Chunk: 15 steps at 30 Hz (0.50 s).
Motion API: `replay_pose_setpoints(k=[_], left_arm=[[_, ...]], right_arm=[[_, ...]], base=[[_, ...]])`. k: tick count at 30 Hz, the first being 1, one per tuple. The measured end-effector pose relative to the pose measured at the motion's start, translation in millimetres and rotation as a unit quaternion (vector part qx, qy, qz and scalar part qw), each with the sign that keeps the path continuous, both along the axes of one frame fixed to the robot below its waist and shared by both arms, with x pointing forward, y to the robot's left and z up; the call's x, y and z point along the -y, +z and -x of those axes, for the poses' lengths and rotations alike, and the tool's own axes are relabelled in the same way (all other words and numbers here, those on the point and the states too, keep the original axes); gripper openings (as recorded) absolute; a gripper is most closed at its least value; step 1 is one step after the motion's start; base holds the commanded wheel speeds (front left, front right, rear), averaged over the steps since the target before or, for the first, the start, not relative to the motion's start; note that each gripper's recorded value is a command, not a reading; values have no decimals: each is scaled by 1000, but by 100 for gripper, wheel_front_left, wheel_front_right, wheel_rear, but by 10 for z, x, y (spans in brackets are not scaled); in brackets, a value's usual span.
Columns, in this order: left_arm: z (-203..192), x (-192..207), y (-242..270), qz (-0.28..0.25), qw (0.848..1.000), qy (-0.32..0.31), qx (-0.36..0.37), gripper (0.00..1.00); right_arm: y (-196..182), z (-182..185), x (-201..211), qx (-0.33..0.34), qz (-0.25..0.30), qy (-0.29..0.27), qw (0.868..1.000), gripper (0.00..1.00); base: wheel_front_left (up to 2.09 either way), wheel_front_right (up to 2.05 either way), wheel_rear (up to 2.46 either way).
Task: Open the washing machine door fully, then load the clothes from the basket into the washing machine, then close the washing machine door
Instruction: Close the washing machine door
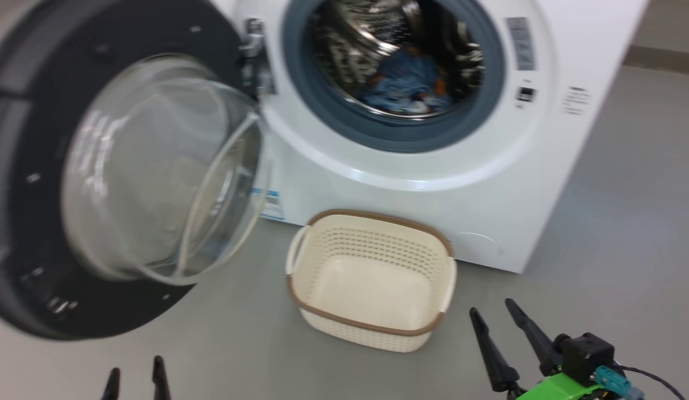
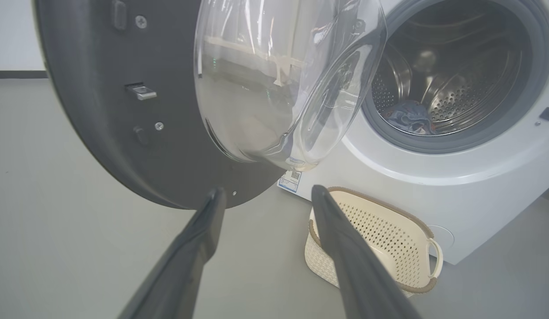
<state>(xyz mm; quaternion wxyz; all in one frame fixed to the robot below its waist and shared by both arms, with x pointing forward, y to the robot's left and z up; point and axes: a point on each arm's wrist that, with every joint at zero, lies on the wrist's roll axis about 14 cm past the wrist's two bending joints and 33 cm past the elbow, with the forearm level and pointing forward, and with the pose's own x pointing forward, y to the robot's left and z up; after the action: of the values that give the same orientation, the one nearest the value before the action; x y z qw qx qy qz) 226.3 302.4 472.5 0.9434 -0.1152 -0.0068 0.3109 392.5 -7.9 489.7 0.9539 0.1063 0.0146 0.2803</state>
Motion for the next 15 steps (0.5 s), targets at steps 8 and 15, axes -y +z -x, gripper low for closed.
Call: replay_pose_setpoints(k=[8,15], left_arm=[[531,-323,61,6,995,94,14,100],[686,-404,100,6,992,128,15,100]], right_arm=[[89,113,-660,13,-1,100,995,100],[7,148,-851,4,5,136,991,100]], base=[[0,0,0],[0,0,0]])
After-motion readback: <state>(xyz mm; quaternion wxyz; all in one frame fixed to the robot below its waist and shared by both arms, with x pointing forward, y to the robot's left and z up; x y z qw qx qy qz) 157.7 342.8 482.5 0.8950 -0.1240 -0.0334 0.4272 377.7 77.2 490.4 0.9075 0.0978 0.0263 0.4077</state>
